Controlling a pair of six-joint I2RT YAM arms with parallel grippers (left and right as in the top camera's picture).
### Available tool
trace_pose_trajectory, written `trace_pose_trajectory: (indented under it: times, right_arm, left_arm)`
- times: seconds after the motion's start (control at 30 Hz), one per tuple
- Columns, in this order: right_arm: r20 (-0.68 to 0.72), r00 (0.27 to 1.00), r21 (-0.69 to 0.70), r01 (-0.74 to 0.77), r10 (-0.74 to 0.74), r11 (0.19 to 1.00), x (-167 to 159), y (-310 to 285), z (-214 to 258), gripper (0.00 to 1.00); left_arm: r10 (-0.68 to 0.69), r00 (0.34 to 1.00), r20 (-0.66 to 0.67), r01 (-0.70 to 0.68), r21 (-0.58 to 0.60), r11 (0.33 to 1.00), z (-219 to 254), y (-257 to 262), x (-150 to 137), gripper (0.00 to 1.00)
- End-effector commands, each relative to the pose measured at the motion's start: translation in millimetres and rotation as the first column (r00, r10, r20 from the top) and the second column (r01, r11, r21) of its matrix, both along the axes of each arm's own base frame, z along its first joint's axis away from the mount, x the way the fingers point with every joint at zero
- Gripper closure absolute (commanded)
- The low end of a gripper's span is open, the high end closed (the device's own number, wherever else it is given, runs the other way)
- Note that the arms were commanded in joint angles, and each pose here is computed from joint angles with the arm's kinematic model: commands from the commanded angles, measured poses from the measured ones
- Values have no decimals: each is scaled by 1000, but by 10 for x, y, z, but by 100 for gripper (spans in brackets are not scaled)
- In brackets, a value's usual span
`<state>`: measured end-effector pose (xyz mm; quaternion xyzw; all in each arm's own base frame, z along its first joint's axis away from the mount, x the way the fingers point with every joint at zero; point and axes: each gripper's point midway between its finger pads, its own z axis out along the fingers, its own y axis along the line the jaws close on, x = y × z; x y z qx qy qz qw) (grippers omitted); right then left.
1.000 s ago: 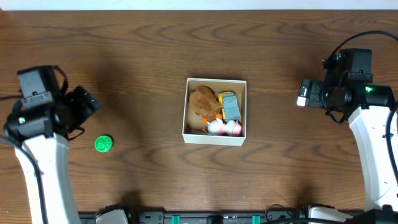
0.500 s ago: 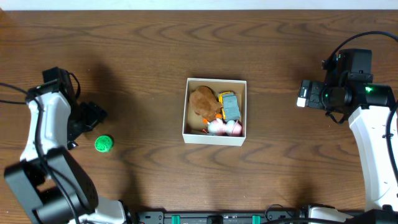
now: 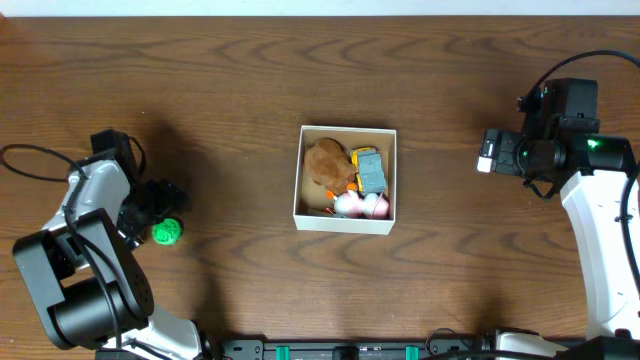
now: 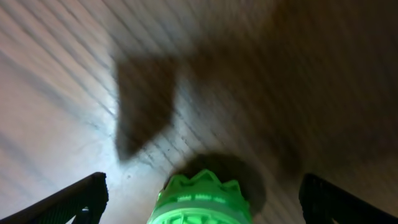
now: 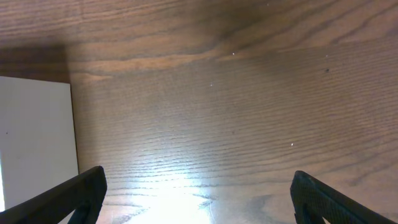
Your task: Pack container
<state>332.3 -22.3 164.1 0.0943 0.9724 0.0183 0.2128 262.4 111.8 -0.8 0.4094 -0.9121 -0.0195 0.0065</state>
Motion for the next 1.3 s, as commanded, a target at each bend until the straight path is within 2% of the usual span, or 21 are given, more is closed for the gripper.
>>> trace_pose_trajectory:
  times: [0.0,0.27,0.37,0.53,0.9,1.27]
  right_arm:
    - [-10,1000,-5,-11,11,1000,-5,-7,-21,5]
    - [-11,1000,-5,-11,11,1000,-7,-6,-22,5]
    - [-12,1000,-5,-11,11,1000,-8,-6,-23,5]
    - [-14,1000,-4,-11,11,1000,-13,-6,-25,5]
    - [-14,1000,-4,-11,11,1000,-14,-6,-25,5]
    - [-17,1000,-4,-11,11,1000,-21,-5,-27,5]
  left_arm:
    - [-33,999,3,33,-27,999,-84,-51,-29,2]
    - [-37,999,17,38,-42,998,-120,-83,-22,1]
    - [-37,999,11,38,-45,998,-119,-89,-37,20]
    - [-37,999,3,38,-48,998,-119,-98,-56,33]
    - [-37,999,-6,37,-52,998,-118,-107,-78,49]
    - [-37,999,-22,36,-59,998,-116,-122,-120,61]
